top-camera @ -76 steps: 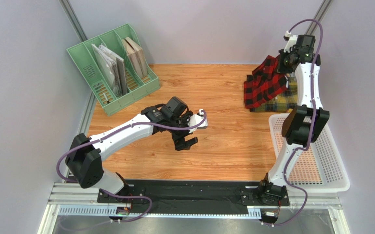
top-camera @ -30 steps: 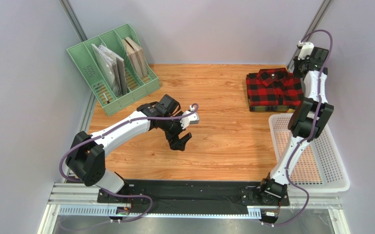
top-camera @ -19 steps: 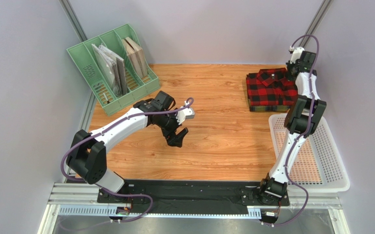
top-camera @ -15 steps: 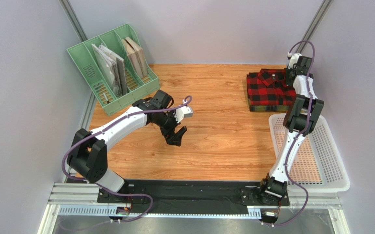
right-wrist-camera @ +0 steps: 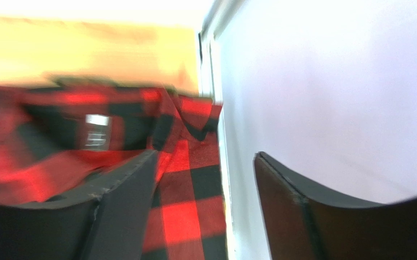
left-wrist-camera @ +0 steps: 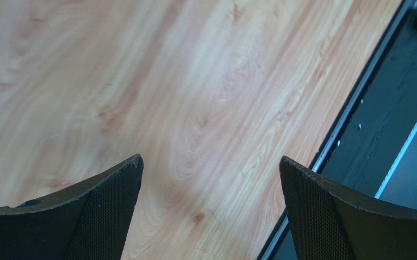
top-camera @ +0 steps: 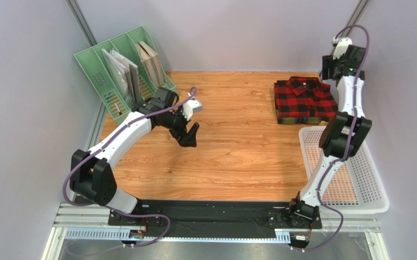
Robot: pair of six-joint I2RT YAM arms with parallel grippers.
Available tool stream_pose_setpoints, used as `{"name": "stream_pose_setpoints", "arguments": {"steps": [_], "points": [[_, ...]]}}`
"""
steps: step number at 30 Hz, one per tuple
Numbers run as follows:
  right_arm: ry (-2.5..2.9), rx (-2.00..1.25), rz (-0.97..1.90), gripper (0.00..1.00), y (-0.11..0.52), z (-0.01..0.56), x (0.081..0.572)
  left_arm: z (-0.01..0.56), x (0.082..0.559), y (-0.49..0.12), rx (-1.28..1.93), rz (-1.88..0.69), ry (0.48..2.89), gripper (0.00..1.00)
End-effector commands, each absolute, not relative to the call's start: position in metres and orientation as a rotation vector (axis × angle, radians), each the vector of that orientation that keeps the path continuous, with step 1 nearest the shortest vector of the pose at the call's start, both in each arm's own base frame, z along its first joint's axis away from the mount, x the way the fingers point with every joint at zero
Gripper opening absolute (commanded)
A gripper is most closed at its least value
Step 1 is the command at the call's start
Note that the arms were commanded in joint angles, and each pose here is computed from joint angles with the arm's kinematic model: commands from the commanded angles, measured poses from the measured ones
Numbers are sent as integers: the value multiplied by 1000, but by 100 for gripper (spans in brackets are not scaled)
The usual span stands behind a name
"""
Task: Fold and stack the long sleeve shirts
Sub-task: Neatly place the folded shirt to the corner
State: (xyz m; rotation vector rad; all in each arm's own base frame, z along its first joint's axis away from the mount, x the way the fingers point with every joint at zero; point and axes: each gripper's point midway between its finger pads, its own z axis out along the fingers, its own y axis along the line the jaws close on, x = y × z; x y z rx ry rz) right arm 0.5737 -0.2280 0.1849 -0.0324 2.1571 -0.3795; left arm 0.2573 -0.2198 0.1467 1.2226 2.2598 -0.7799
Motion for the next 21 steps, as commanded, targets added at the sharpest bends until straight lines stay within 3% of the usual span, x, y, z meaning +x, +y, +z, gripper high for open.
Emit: {"name": "stream_pose_setpoints", "arguments": {"steps": [1,7,8,9,12,14,15,21], "points": [[1930,-123,-251,80,-178,336,532,208,290,-205,1020,-775,2193,99],[2008,-221,61,94,-78,350,457,215,303,-171,891,-598,2349,99],[2074,-255,136,95,-52,319,447,212,302,-169,879,-588,2354,99],[2043,-274,150,96,-34,333,426,215,299,-168,871,-585,2343,99],[2140,-348,269,99,24,278,387,209,291,-165,855,-578,2348,99],[2100,-441,306,100,66,277,359,197,289,-154,860,-507,2365,99],[2168,-463,334,100,77,243,342,198,285,-151,857,-489,2355,99],[2226,-574,374,100,119,185,280,172,264,-136,875,-419,2366,99]]}}
